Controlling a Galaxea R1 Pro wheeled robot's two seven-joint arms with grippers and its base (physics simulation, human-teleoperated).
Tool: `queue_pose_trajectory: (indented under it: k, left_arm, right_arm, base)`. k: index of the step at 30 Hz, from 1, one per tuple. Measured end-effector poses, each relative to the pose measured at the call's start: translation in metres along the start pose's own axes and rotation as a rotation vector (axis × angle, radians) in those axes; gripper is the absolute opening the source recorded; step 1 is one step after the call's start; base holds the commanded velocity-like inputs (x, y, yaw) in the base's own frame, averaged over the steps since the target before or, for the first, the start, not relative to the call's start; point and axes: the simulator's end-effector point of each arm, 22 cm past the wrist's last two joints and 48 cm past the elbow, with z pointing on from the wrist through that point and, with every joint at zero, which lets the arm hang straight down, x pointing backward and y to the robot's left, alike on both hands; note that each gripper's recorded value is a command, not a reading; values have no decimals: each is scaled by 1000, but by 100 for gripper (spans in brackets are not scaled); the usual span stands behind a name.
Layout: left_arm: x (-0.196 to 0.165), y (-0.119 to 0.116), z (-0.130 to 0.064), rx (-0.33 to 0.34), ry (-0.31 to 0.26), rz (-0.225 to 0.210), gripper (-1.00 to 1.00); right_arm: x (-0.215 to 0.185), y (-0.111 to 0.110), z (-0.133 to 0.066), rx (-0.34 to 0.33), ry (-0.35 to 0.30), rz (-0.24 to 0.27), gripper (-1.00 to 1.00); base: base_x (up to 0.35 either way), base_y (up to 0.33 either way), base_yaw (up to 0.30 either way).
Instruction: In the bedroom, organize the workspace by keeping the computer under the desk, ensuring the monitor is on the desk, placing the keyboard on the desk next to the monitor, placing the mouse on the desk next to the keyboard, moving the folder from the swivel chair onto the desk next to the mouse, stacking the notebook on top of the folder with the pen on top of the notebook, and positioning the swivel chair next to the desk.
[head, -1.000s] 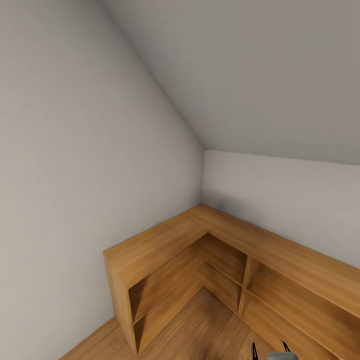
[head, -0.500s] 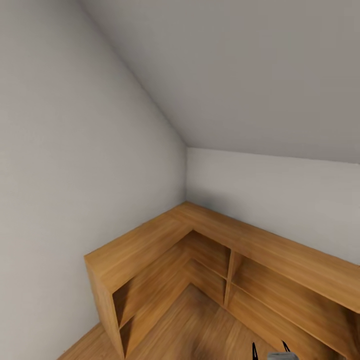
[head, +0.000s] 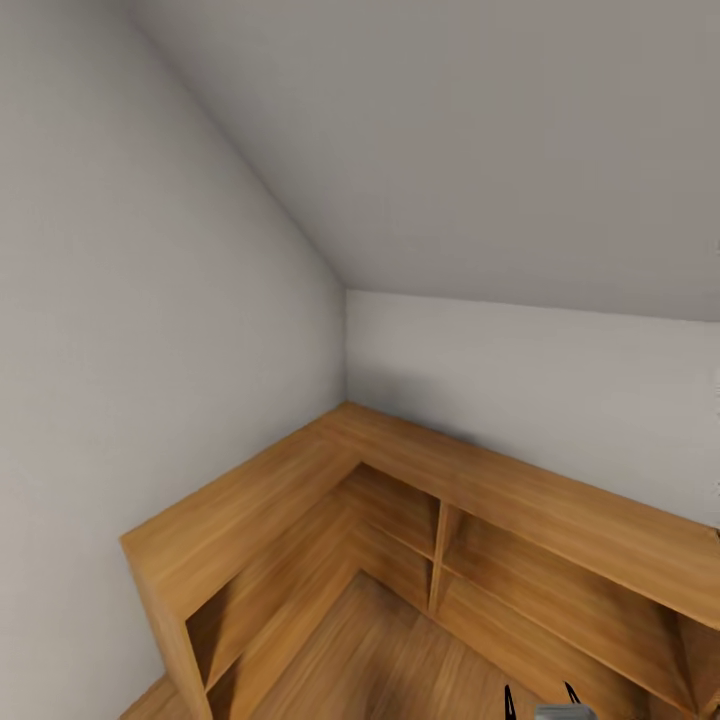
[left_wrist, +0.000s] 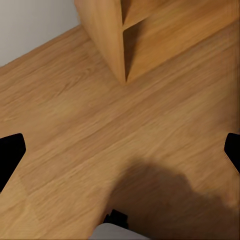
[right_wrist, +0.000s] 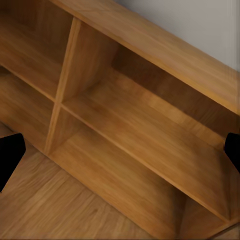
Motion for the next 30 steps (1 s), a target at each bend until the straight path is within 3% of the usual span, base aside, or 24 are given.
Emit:
queue_pose_trajectory:
  k: [18, 30]
  left_arm:
    - [10, 2, 2, -7, 23, 7, 100]
    - [13, 3, 2, -10, 31, 8, 100]
  right_arm:
    - [10, 3, -2, -8, 23, -6, 100]
    - [13, 4, -3, -11, 30, -8, 100]
  base:
    - [54, 0, -175]
    - [0, 15, -252]
